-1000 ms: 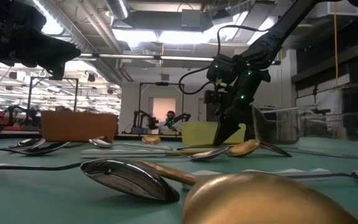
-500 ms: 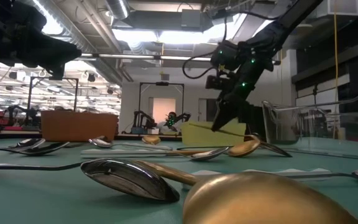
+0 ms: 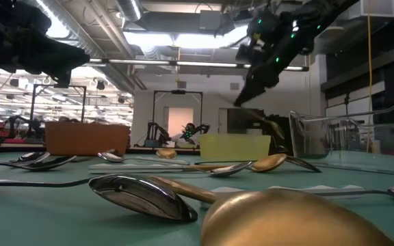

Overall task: Sort silverware by color (type)
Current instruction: Put the top right gold spoon into the transparent bin

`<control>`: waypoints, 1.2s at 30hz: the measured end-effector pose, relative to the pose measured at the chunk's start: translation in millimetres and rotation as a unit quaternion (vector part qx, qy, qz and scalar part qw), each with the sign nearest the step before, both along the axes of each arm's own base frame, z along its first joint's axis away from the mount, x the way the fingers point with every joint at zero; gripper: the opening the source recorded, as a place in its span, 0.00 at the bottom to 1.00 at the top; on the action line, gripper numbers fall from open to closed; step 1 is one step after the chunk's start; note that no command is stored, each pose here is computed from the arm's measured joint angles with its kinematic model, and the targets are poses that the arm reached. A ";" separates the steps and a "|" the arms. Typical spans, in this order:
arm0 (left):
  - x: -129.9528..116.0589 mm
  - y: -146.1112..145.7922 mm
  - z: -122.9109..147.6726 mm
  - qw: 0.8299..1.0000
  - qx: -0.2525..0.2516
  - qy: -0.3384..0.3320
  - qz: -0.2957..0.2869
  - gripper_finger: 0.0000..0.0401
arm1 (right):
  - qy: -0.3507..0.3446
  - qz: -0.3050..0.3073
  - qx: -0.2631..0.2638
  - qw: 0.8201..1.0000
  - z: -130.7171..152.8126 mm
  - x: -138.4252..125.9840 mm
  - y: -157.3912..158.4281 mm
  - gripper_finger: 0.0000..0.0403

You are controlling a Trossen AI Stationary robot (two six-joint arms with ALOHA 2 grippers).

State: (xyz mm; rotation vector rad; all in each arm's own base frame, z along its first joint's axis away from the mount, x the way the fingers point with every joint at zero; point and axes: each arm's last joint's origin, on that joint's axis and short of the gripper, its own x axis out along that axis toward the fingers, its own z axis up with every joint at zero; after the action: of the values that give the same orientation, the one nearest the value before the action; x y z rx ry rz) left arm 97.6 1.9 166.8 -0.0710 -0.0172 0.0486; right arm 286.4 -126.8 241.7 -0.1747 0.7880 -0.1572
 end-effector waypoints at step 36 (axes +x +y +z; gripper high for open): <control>0.0 0.0 0.1 1.000 0.000 0.000 0.000 0.21 | -0.056 -0.162 0.244 0.955 91.2 -138.8 74.5 0.01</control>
State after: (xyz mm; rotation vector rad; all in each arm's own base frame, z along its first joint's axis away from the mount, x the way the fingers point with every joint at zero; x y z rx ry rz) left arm 97.6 1.9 166.9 -0.0710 -0.0177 0.0490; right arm 147.6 -52.3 332.8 0.4309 0.7158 -0.2744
